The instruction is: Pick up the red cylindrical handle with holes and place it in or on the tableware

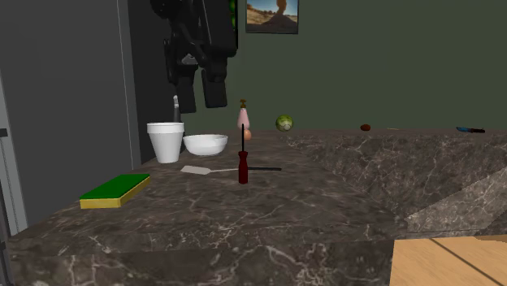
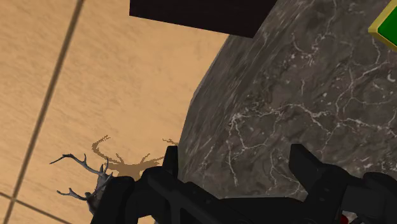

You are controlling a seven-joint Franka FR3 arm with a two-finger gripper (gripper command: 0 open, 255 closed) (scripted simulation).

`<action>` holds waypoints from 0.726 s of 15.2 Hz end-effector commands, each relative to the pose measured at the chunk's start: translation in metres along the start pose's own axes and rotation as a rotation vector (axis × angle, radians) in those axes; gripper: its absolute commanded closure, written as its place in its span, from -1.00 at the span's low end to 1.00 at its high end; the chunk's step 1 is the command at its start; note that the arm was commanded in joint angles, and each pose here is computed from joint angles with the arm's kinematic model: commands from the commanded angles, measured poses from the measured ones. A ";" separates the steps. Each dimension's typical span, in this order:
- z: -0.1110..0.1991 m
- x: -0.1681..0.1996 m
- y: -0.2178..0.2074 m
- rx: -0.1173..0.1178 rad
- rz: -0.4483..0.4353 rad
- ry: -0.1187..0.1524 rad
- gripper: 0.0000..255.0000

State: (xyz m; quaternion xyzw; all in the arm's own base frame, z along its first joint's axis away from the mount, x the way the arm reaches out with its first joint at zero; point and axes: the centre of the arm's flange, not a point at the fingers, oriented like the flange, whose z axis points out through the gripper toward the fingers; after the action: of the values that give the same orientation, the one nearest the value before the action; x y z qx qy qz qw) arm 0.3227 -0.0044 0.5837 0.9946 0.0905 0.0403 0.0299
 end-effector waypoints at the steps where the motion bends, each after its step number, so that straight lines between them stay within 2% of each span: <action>1: 0.000 0.000 0.000 0.000 0.000 0.000 -1.00; 11: 0.044 0.067 -0.081 0.063 -0.069 0.121 -1.00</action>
State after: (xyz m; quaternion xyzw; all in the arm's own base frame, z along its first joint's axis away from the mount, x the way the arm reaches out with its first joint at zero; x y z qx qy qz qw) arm 0.3709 0.0721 0.5418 0.9882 0.1241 0.0897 -0.0016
